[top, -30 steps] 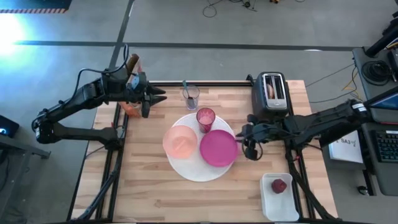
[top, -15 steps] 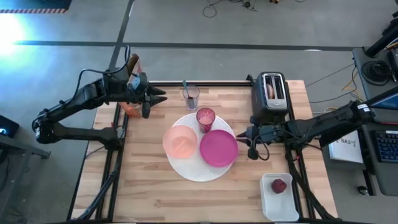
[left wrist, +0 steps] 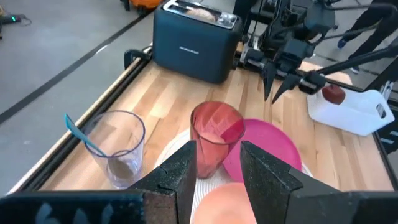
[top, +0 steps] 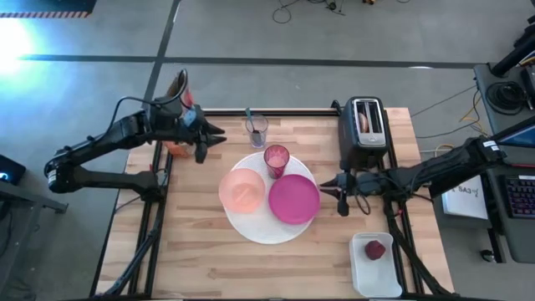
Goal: Arrange a breakfast setting
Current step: Pour the cereal into the orange bowl
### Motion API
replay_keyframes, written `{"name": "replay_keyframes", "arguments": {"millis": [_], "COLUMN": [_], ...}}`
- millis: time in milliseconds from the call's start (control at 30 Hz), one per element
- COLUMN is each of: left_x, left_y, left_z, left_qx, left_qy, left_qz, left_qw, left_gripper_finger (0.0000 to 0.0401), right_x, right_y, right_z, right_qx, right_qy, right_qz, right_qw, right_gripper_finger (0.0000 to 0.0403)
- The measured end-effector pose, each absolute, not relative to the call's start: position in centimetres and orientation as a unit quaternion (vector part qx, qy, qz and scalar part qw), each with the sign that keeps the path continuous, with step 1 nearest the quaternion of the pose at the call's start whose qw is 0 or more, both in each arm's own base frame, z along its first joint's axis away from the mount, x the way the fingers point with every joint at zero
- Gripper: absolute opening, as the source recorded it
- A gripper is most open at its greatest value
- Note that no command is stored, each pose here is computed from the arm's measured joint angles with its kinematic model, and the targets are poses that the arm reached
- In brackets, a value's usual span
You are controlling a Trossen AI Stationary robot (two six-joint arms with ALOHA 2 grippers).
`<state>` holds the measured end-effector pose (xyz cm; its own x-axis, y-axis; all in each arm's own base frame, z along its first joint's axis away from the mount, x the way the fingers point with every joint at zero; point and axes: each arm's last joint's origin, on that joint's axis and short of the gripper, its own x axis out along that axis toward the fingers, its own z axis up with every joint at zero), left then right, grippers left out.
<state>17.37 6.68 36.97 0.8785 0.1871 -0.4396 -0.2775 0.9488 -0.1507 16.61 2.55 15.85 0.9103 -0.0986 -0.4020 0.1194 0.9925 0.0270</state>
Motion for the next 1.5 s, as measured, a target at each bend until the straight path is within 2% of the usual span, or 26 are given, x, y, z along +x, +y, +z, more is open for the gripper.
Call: {"name": "replay_keyframes", "arguments": {"millis": [400,867,1500], "left_x": [17.5,17.5,17.5], "left_y": [6.7,6.7,6.7], "left_z": [37.0,37.0,37.0], "left_qx": [-0.102,-0.104,-0.109], "left_qy": [0.205,0.204,0.204], "left_qz": [0.120,0.121,0.122], "left_qw": [0.966,0.966,0.965], "left_gripper_finger": [0.0107,0.0107,0.0107], "right_x": [14.4,13.9,11.6], "right_y": [2.1,2.0,1.5], "right_z": [12.4,14.2,15.6], "right_qx": [0.045,-0.036,-0.026], "right_qy": [0.175,0.111,0.069], "right_qz": [-0.060,-0.042,-0.044], "right_qw": [0.982,0.992,0.996], "right_gripper_finger": [0.0063,0.0068,0.0068]}}
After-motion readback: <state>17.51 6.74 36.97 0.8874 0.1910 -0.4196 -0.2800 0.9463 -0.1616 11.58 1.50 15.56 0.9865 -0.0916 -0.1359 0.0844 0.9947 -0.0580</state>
